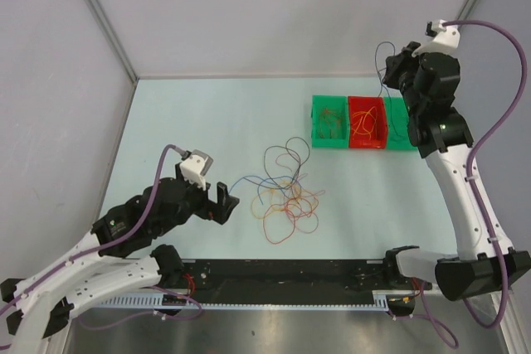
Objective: Untangle the cables
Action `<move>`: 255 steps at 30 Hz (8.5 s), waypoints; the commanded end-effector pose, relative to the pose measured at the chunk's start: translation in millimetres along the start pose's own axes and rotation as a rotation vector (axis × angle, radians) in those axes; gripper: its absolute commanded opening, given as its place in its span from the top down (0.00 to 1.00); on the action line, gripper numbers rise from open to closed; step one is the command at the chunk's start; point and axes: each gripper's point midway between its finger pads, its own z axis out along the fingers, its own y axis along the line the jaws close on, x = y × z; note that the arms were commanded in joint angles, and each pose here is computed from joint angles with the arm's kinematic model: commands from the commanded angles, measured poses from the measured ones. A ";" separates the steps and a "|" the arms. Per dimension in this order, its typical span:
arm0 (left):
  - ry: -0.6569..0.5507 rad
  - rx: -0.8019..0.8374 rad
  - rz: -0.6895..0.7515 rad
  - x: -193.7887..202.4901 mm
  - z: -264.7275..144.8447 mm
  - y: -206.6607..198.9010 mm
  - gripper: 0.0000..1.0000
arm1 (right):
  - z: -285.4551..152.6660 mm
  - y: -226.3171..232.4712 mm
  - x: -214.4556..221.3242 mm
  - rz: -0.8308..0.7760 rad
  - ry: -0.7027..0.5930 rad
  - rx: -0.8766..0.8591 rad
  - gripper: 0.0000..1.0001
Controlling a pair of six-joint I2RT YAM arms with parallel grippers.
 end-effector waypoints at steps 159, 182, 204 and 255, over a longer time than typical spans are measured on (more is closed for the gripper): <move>0.037 -0.095 -0.017 4.0 19.6 13.2 0.00 | 85.5 -296.7 135.2 0.227 0.192 0.550 1.00; 0.032 -0.095 -0.019 2.8 18.8 13.3 0.00 | 97.7 -251.2 167.6 0.170 0.287 0.441 1.00; 0.011 -0.087 -0.024 -0.3 14.9 13.3 0.00 | 100.8 -251.7 274.4 0.266 0.543 0.431 1.00; 0.148 0.016 -0.094 6.9 102.4 -49.1 0.03 | -108.3 -8.8 263.6 0.312 0.587 -0.038 0.46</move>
